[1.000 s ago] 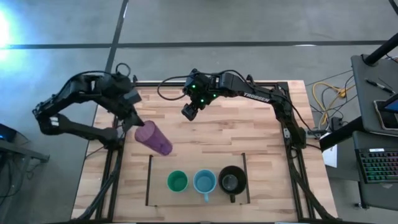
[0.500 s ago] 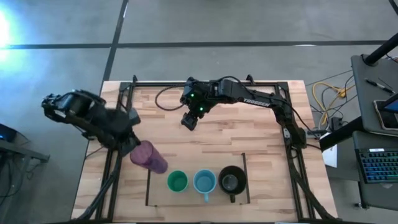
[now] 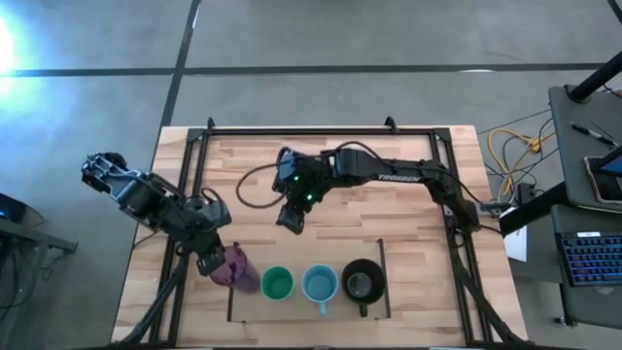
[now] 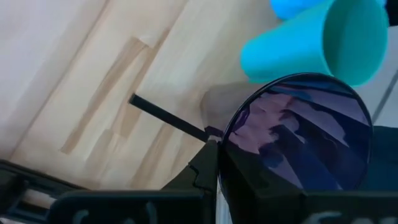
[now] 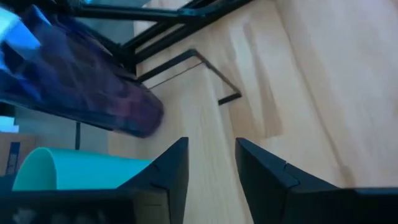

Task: Stack small to large cups/mugs on shelf
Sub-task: Put the purple glass on the shelf

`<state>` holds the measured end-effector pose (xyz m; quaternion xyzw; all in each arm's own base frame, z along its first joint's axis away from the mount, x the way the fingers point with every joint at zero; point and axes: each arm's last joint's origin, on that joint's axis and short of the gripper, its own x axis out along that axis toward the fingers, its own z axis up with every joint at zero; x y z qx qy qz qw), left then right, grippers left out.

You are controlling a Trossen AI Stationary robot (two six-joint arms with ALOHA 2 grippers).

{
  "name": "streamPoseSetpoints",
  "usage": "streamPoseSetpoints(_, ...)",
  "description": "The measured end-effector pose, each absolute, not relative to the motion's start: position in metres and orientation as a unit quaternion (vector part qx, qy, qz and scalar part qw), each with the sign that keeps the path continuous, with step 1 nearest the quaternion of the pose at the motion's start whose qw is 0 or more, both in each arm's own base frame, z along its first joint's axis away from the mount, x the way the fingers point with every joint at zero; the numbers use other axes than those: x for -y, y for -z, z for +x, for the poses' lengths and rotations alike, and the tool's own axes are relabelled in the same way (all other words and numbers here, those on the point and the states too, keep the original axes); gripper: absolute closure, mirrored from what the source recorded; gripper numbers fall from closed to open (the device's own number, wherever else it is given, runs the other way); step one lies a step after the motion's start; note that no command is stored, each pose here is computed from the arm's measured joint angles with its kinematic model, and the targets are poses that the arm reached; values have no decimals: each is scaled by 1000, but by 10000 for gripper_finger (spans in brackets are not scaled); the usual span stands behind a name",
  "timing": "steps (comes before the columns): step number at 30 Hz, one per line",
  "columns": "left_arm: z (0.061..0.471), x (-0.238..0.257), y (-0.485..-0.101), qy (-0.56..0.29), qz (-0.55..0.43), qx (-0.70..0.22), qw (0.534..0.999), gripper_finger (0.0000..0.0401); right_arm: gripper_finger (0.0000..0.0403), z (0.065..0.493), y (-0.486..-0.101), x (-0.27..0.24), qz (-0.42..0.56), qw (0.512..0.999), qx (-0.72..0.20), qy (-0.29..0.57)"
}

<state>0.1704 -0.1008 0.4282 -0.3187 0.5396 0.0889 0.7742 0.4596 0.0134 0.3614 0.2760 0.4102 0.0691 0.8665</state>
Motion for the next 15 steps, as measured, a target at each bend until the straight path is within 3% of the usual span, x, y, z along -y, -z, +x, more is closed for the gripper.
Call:
streamPoseSetpoints(9, 181, 110, -430, -85, -318, -539, 776, 401, 273, 497, -328, -40, 313, 849, -387, -176)
streamPoseSetpoints(15, 183, 112, -427, -88, -318, -546, 770, 401, 286, 500, -325, -43, 322, 844, -386, -188)
